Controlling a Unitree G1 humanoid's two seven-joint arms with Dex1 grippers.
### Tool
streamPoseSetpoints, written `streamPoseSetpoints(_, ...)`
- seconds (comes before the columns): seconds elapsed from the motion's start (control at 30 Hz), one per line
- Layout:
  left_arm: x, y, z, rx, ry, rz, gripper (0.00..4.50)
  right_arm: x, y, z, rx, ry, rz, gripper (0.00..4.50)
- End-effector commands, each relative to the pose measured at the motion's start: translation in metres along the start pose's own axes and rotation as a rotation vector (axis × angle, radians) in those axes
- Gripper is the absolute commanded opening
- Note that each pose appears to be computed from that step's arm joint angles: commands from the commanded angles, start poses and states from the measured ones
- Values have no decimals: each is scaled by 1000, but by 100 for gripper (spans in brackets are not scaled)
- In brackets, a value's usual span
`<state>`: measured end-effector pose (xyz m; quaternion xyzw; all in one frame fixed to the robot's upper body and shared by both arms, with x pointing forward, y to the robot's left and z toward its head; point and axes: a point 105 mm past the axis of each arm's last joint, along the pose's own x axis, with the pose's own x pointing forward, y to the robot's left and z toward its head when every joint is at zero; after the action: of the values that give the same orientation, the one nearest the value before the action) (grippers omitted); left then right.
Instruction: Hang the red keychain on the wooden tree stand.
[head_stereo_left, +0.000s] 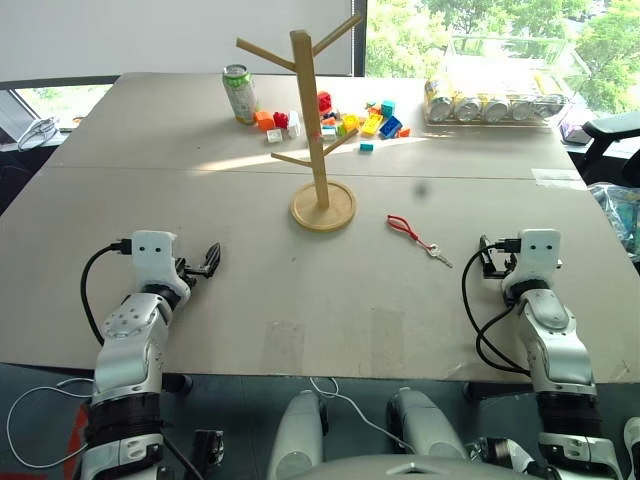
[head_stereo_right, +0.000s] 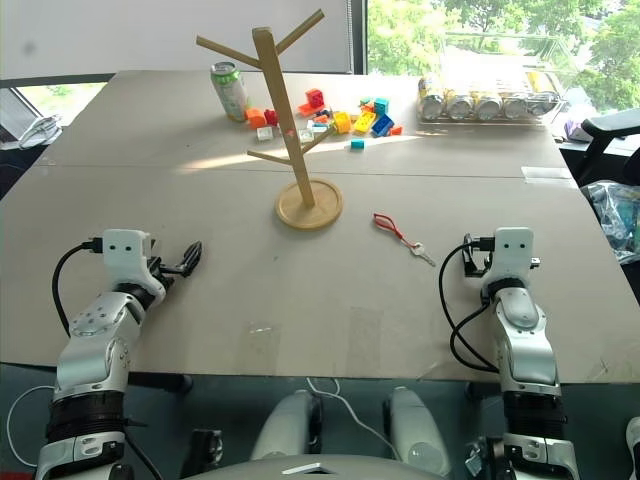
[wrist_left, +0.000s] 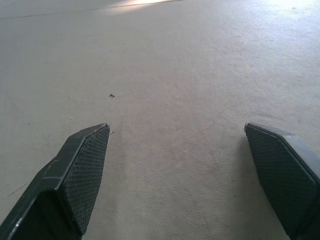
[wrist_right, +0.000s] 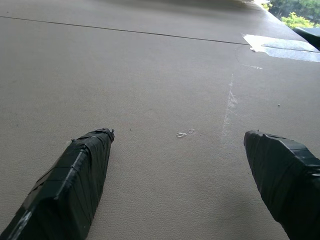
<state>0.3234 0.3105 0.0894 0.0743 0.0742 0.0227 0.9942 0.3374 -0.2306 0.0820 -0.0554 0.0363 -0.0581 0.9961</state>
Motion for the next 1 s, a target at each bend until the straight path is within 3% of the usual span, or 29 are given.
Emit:
streamPoseSetpoints(0.03, -5, 11, -6, -2, 39, -10, 444, 2, -7, 20, -30, -51, 12, 450)
streamPoseSetpoints(0.27, -11, 5, 45, 75, 21, -302, 444, 6, 10, 62, -124, 18, 401, 450)
streamPoseSetpoints(0.4, -24, -31, 83, 143, 12, -593, 444, 0, 27, 85, -231, 98, 646, 450)
streamPoseSetpoints(0.57, -48, -77, 106, 221, 21, -885, 444, -8, 51, 101, -310, 202, 862, 450)
streamPoseSetpoints(0.77, -74, -117, 121, 273, 1, -1120, 444, -9, 74, 103, -274, 330, 959, 450)
streamPoseSetpoints(1.0, -74, -127, 130, 242, -68, -1121, 444, -9, 98, 95, -278, 385, 991, 450)
